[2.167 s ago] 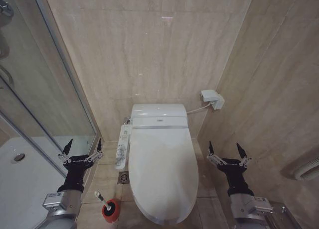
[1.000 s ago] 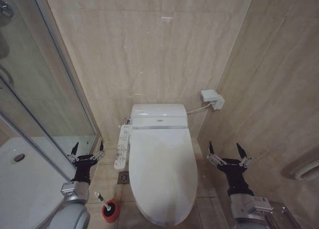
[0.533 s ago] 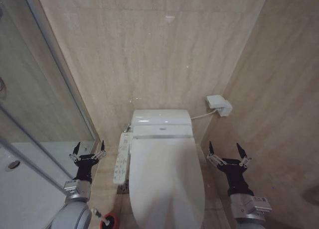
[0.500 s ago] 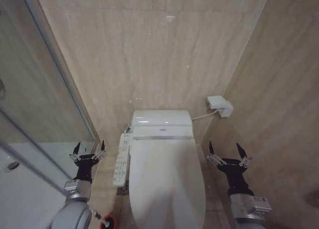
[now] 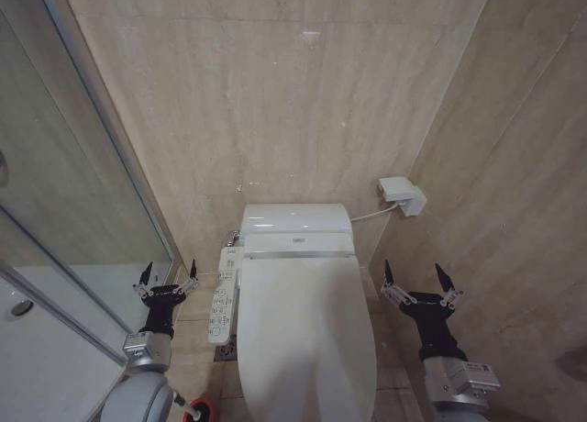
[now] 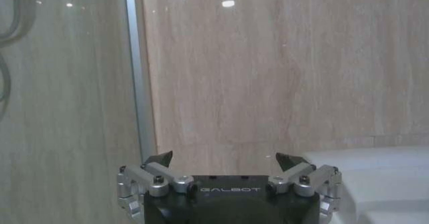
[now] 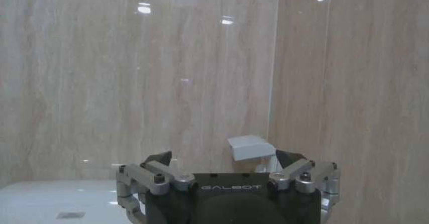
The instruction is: Open the toilet lid, clean the toilet bowl with a toilet brush, close the toilet lid, and flush.
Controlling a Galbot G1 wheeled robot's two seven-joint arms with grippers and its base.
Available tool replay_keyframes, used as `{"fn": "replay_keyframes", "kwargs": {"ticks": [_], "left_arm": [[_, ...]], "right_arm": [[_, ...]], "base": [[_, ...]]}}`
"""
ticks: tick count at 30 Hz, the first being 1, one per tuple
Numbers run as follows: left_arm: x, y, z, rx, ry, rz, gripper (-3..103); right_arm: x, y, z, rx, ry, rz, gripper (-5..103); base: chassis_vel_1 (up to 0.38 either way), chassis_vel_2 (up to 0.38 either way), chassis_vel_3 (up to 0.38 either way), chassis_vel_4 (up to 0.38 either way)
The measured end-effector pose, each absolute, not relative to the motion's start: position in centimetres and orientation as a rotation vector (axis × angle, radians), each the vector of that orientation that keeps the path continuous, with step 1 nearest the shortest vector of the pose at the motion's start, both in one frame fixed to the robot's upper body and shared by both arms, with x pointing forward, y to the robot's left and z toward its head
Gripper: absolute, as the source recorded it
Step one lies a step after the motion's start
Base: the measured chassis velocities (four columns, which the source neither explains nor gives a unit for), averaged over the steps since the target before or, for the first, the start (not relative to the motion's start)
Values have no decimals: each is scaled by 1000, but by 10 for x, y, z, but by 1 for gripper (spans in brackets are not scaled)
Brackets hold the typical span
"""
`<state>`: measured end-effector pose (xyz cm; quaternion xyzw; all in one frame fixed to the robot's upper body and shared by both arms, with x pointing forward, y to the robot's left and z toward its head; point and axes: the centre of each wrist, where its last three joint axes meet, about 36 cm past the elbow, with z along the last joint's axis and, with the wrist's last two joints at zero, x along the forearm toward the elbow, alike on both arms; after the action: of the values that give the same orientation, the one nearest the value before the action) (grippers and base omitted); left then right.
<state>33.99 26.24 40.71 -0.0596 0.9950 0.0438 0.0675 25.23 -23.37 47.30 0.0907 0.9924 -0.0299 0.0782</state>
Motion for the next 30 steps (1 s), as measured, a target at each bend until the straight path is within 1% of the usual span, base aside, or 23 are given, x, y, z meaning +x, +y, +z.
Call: {"fn": "replay_keyframes", "kwargs": {"ticks": [21, 30], "left_arm": [[337, 264, 407, -165, 2974, 133, 100], [338, 263, 406, -153, 2970, 129, 100]], "right_arm": [[252, -234, 473, 272, 2971, -90, 100], [252, -234, 473, 272, 2971, -90, 100]], "base": [[-32, 23, 33, -27], [-62, 68, 66, -66]]}}
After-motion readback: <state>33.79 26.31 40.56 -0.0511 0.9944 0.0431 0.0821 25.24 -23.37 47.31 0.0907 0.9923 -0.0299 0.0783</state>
